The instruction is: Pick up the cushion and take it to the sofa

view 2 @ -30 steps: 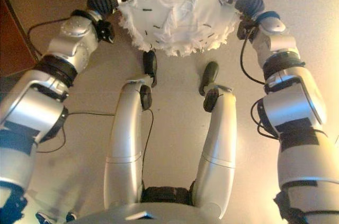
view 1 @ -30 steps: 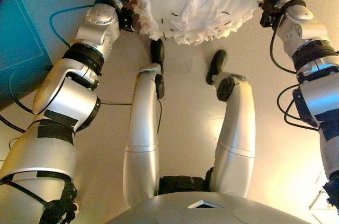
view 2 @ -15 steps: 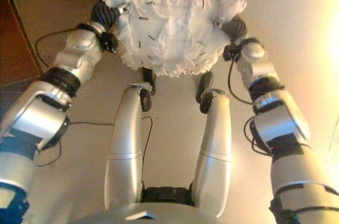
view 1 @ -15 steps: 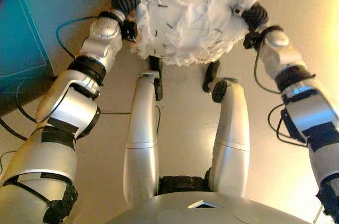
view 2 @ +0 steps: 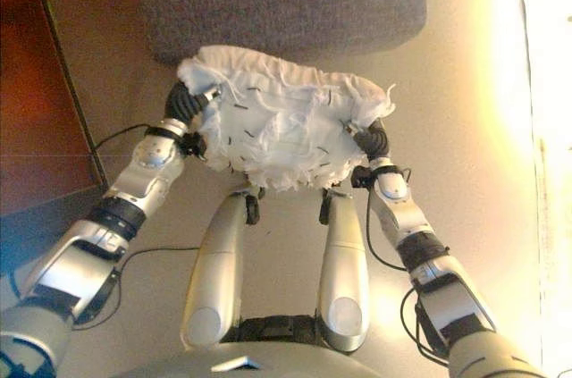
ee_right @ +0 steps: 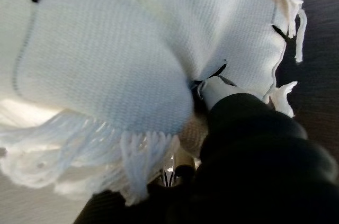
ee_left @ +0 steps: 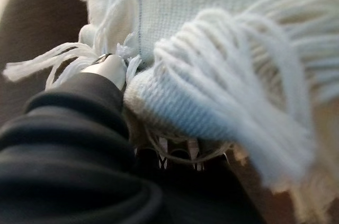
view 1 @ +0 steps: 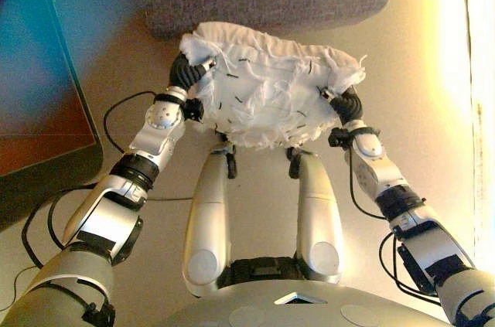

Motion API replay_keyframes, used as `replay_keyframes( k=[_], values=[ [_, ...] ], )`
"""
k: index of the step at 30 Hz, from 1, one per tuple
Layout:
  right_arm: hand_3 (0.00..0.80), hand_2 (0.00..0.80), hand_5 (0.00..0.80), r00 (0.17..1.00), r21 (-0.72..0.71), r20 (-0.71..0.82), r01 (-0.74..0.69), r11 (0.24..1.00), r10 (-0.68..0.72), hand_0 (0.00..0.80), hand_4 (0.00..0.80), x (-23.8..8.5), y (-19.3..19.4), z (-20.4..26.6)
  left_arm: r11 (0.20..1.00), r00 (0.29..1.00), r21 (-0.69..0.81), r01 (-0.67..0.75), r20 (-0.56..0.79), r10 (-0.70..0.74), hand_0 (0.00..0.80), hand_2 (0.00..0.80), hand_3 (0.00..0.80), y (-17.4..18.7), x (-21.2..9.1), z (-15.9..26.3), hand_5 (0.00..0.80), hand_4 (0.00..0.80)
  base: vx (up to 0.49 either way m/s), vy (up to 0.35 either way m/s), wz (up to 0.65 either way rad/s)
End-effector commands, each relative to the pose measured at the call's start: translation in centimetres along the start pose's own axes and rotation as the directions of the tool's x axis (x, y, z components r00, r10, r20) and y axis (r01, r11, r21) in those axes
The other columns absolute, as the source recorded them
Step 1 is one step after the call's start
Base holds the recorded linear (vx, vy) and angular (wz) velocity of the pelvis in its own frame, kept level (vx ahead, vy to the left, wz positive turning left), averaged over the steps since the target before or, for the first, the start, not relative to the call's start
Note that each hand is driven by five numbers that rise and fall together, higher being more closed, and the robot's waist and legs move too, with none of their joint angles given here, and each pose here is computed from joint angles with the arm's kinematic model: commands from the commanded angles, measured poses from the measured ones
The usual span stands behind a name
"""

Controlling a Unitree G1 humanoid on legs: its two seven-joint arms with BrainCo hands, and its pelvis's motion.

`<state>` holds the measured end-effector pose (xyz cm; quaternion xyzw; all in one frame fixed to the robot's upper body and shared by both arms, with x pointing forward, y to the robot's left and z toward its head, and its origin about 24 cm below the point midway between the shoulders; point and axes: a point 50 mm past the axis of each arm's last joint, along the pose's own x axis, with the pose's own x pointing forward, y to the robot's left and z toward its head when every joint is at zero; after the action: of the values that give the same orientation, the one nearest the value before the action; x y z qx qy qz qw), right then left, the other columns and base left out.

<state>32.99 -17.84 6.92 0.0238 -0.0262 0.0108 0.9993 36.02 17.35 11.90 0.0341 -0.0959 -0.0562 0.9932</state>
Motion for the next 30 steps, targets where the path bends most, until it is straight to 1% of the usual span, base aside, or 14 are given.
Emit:
replay_keyframes(
  k=[1,5,10,14,17,20,25,27,30],
  values=[
    [0.800,0.800,0.800,0.966,0.024,0.239,-0.104,0.994,0.095,0.800,0.800,0.7,2.1,4.9,0.992,0.976,-0.062,0.112,0.195,-0.098,0.800,0.800,0.800,-4.1,0.3,3.0,0.800,0.800,-0.081,0.071,-0.09],
    [0.800,0.800,0.800,0.970,0.024,0.225,-0.101,0.995,0.093,0.800,0.800,0.4,2.0,5.1,0.994,0.979,-0.090,0.057,0.199,-0.038,0.800,0.800,0.800,-3.0,-0.1,3.2,0.800,0.800,0.021,0.072,-0.04],
    [0.800,0.800,0.800,0.978,0.033,0.192,-0.085,0.996,0.077,0.800,0.800,0.1,1.9,4.6,0.995,0.987,-0.099,0.029,0.157,-0.013,0.800,0.800,0.800,-3.0,-0.7,2.6,0.800,0.800,0.121,0.032,-0.09],
    [0.800,0.800,0.800,0.993,0.037,0.105,-0.062,0.997,0.058,0.800,0.800,0.0,1.5,3.4,0.993,0.995,-0.112,0.042,0.089,-0.033,0.800,0.800,0.800,-3.2,-1.3,1.3,0.800,0.800,0.183,0.034,-0.03],
    [0.800,0.800,0.800,0.999,0.058,0.034,-0.012,0.998,0.010,0.800,0.800,0.6,1.3,2.6,0.994,0.999,-0.100,0.045,0.009,-0.045,0.800,0.800,0.800,-3.4,-1.3,0.1,0.800,0.800,0.184,0.056,0.03],
    [0.800,0.800,0.800,1.000,0.067,-0.020,-0.005,0.998,0.007,0.800,0.800,0.4,1.4,1.2,0.993,0.997,-0.108,0.038,-0.057,-0.044,0.800,0.800,0.800,-3.1,-1.7,-1.4,0.800,0.800,0.176,0.076,0.02],
    [0.800,0.800,0.800,0.993,0.023,-0.106,-0.047,0.999,0.049,0.800,0.800,-0.3,1.4,-1.1,0.997,0.994,-0.080,0.008,-0.112,-0.017,0.800,0.800,0.800,-1.8,-2.5,-2.8,0.800,0.800,0.104,0.112,-0.09],
    [0.800,0.800,0.800,0.986,0.049,-0.137,-0.090,0.995,0.096,0.800,0.800,-0.8,1.8,-1.7,0.996,0.992,-0.090,-0.022,-0.122,0.011,0.800,0.800,0.800,-0.7,-3.0,-3.1,0.800,0.800,0.085,0.143,-0.12],
    [0.800,0.800,0.800,0.975,0.109,-0.173,-0.124,0.986,0.142,0.800,0.800,-0.8,2.1,-2.3,0.996,0.991,-0.081,-0.029,-0.130,0.018,0.800,0.800,0.800,0.0,-3.2,-3.1,0.800,0.800,0.077,0.087,-0.18]
  ],
)
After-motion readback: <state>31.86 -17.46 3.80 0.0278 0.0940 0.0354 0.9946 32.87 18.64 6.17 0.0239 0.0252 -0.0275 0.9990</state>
